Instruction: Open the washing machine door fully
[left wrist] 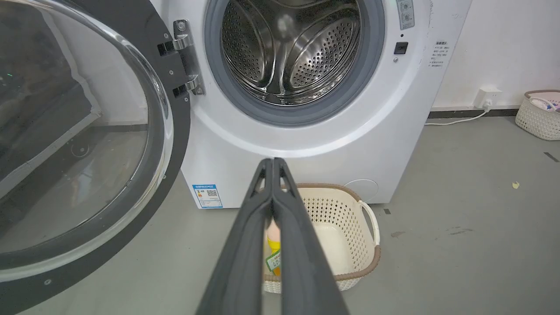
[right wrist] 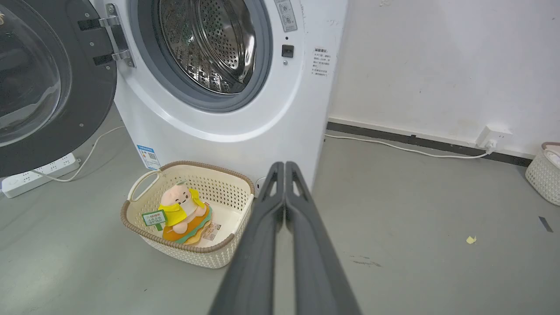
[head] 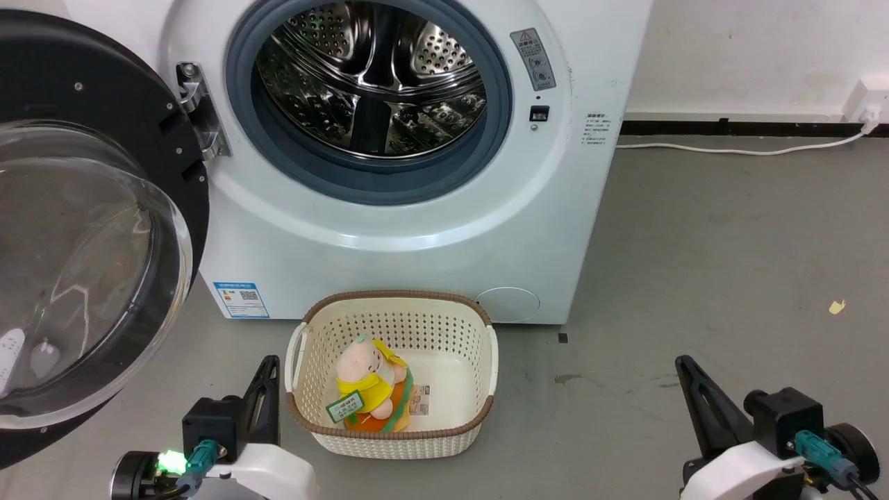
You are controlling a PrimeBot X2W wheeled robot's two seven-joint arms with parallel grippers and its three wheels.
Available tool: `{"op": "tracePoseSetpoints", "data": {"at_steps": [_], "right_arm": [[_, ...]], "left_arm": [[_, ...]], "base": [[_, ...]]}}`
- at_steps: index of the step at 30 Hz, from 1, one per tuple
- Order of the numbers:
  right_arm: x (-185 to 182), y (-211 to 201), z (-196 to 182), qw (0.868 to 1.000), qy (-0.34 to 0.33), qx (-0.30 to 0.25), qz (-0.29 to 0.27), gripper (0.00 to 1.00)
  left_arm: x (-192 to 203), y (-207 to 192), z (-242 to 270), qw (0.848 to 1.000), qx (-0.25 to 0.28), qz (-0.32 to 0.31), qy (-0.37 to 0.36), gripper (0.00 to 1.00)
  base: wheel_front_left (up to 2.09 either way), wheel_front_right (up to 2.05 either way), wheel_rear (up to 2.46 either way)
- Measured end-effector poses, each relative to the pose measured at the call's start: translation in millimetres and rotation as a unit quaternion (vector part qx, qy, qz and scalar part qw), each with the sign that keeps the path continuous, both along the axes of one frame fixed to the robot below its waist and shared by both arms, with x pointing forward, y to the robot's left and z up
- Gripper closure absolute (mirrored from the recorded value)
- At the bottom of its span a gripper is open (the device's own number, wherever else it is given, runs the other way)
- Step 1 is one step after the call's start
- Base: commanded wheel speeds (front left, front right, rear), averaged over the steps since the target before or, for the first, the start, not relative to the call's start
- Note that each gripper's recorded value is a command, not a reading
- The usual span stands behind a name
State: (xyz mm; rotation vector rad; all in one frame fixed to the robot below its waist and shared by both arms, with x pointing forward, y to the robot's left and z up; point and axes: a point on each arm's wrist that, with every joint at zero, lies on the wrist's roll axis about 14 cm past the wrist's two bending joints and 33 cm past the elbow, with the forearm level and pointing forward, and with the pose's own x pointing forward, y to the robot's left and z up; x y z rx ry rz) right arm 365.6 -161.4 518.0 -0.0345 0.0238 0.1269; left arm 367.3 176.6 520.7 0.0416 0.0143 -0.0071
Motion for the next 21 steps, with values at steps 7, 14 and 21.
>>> {"op": "tracePoseSetpoints", "data": {"at_steps": [7,14,21], "right_arm": [[3.2,0.8,3.6,1.0,-0.002,-0.004,0.001,1.0],[3.2,0.9,3.8,1.0,-0.003,-0.004,0.001,1.0],[3.2,1.1,3.7,1.0,-0.003,-0.004,0.002,1.0]], "left_arm": [[2.1,0.6,0.9,1.0,0.003,0.001,0.002,1.0],[2.1,1.4,1.1,1.0,0.003,0.003,0.002,1.0],[2.1,1.5,1.1,1.0,0.003,0.003,0.002,1.0]], "base": [[0.0,0.0,0.0],[0.0,0.0,0.0],[0.0,0.0,0.0]]}}
